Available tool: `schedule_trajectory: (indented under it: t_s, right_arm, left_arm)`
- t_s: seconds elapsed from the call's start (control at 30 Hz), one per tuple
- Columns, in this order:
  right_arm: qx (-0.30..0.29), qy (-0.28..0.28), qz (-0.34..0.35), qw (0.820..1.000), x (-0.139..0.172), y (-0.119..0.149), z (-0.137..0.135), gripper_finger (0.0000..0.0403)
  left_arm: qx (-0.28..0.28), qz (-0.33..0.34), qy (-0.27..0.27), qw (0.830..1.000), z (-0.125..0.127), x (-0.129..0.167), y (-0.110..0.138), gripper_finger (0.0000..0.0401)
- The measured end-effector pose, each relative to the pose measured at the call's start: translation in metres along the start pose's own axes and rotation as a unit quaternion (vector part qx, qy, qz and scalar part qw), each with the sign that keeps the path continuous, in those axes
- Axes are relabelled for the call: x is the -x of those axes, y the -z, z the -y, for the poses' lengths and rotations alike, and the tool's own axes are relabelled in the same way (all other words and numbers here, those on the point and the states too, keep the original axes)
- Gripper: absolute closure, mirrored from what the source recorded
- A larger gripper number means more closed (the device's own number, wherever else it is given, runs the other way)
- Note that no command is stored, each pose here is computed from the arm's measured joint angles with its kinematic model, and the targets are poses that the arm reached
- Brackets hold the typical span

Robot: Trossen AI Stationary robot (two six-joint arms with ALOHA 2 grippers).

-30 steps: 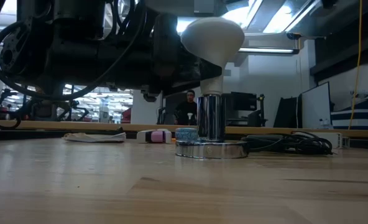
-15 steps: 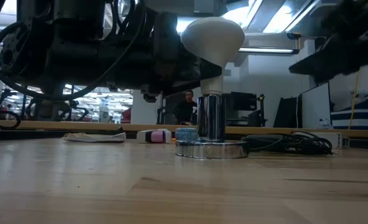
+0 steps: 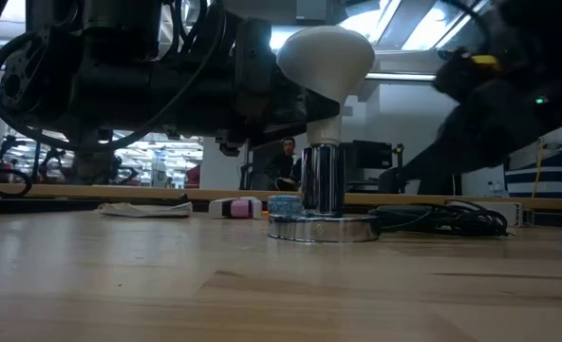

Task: Screw lightbulb
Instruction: Insert the lightbulb into the lamp

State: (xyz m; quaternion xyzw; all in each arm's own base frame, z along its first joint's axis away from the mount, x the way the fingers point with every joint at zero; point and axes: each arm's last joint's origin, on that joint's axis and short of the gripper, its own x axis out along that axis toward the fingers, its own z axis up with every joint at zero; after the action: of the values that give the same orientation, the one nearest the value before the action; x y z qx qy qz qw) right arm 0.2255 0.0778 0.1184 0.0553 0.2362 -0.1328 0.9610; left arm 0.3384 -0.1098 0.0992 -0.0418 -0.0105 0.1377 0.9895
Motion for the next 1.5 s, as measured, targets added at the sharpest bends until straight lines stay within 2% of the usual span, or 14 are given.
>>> schedule_trajectory:
  t_s: [0.13,0.3,0.53,0.83,1.13,1.5]
  right_arm:
    - [0.007,-0.029,-0.023,0.999,-0.023,-0.004,-0.020,0.0397]
    - [0.004,-0.022,-0.036,0.999,-0.043,-0.003,-0.031,0.0397]
    - [-0.018,0.002,-0.053,0.998,-0.051,0.002,-0.028,0.0397]
    - [-0.015,0.041,-0.043,0.998,-0.054,0.002,-0.022,0.0398]
    - [-0.024,-0.016,-0.081,0.996,-0.057,0.003,-0.019,0.0398]
    - [-0.054,-0.080,-0.094,0.991,-0.041,0.012,-0.046,0.0398]
  left_arm:
    - [-0.001,-0.001,0.000,1.000,0.000,0.000,0.000,0.0245]
    - [-0.001,-0.001,0.000,1.000,0.000,0.000,0.000,0.0245]
    - [-0.002,-0.002,0.000,1.000,0.000,0.000,0.001,0.0245]
    - [-0.002,-0.003,0.000,1.000,0.000,0.000,0.001,0.0245]
    - [-0.003,-0.003,0.000,1.000,0.000,0.000,0.001,0.0245]
    - [-0.017,-0.003,-0.005,1.000,-0.003,-0.002,0.001,0.0245]
